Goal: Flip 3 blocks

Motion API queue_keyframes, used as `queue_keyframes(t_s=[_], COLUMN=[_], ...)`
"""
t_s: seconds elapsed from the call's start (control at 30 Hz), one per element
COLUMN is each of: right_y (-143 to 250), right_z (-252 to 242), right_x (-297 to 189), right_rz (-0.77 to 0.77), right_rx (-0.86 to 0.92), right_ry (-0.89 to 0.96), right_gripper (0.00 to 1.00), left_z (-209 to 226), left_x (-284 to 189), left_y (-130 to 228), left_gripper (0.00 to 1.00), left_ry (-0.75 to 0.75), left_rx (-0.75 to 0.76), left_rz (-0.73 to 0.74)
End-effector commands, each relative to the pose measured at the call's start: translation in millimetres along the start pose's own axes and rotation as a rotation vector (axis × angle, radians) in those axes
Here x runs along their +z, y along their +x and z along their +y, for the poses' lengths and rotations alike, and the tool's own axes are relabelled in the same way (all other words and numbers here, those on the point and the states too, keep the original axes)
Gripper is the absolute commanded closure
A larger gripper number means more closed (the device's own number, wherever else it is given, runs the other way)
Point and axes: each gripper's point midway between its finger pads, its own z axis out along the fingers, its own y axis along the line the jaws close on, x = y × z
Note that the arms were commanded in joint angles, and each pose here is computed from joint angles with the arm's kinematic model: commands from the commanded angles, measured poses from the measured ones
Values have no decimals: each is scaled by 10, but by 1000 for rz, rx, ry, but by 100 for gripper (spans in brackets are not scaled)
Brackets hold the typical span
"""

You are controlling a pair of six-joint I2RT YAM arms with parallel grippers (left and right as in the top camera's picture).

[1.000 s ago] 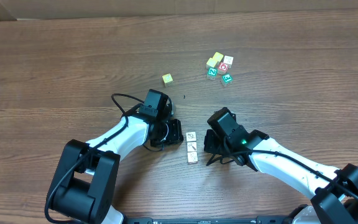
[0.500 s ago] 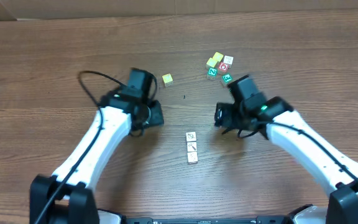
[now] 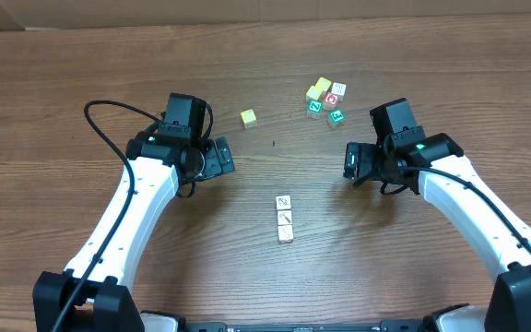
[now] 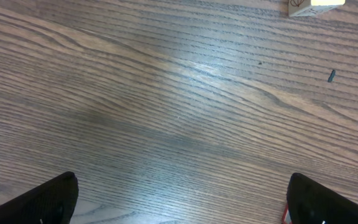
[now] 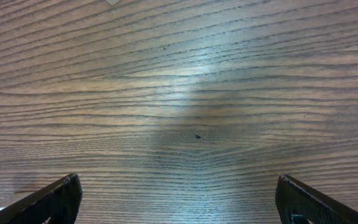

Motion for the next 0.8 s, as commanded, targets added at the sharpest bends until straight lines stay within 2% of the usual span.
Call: queue_keyframes(t_s=[0.0, 0.6, 0.77], right_y=[-74, -69, -145], right_z=[-6, -8, 23], right_x=[-54, -47, -293], right_rz=[-29, -26, -98], right_rx=[-15, -15, -13], right_ry=[7, 8, -24], right_gripper=[0, 0, 0], left_z=[14, 14, 13], left_x=[-33, -33, -34], left_y=[-60, -60, -60], left_gripper=[0, 0, 0], left_ry=[-10, -10, -10], left_rx=[9, 9, 9], left_rz=[-23, -23, -24])
